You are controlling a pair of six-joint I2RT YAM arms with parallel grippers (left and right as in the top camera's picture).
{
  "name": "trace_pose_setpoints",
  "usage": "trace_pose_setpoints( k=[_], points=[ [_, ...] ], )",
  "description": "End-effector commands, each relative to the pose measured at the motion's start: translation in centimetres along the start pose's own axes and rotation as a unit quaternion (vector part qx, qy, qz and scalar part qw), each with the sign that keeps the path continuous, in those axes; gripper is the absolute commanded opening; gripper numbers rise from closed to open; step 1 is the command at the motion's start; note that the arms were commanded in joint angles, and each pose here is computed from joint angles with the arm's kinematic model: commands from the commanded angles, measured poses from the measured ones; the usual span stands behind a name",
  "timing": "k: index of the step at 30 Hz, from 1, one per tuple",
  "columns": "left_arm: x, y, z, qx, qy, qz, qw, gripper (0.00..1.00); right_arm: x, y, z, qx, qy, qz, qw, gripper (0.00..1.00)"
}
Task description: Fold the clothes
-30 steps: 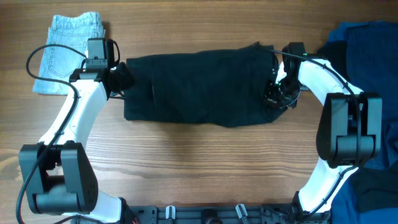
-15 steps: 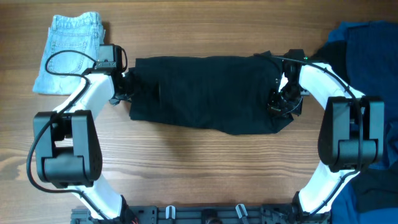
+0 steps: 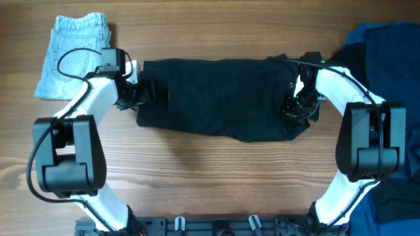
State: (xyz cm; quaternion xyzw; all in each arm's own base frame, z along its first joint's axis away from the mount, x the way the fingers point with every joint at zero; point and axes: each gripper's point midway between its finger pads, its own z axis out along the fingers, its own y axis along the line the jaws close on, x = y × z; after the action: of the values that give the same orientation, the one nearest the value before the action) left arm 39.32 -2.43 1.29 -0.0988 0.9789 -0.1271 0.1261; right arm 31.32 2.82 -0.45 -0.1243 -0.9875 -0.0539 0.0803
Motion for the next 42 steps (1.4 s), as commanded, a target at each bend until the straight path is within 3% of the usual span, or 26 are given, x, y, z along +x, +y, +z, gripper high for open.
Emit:
trace_pose_setpoints(
  k=[1, 16, 21, 23, 28, 31, 38, 41, 42],
  points=[
    [-0.4, 1.9, -0.6, -0.008, -0.005, -0.048, 0.999, 0.77, -0.3, -1.0, 0.7, 0.026, -0.009, -0.009, 1.0, 0.04],
    [1.1, 0.9, 0.5, 0.011, 0.012, -0.036, 0.999, 0.8, -0.5, -0.9, 0.7, 0.023, -0.013, -0.01, 1.0, 0.05],
    [1.4, 1.4, 1.1, -0.053, 0.008, -0.015, 0.998, 0.79, -0.6, -0.5, 0.7, 0.013, -0.014, -0.014, 1.0, 0.05],
    [1.5, 1.8, 1.4, -0.084, 0.005, -0.024, 0.996, 0.72, -0.6, -0.5, 0.7, 0.013, -0.014, -0.014, 1.0, 0.05],
    [2.1, 1.6, 2.2, -0.088, 0.016, -0.022, 0.996, 0.24, -0.8, -0.5, 0.7, 0.012, -0.018, -0.014, 1.0, 0.04],
    [2.1, 1.7, 2.2, -0.088, 0.018, -0.023, 0.996, 0.08, -0.8, -0.5, 0.7, 0.012, -0.017, -0.014, 1.0, 0.04],
    [1.0, 1.2, 1.3, -0.084, -0.001, -0.02, 0.996, 0.04, -2.2, 0.1, -1.1, 0.006, -0.047, -0.028, 0.998, 0.04],
    [-1.4, -0.1, -1.6, -0.074, -0.043, -0.014, 0.996, 0.04, -4.5, 2.5, -7.6, -0.035, -0.128, -0.057, 0.989, 0.04],
    [-2.3, -0.6, -3.0, -0.068, -0.062, -0.011, 0.996, 0.04, -4.7, 4.6, -10.9, -0.086, -0.16, -0.094, 0.979, 0.04]
  ],
)
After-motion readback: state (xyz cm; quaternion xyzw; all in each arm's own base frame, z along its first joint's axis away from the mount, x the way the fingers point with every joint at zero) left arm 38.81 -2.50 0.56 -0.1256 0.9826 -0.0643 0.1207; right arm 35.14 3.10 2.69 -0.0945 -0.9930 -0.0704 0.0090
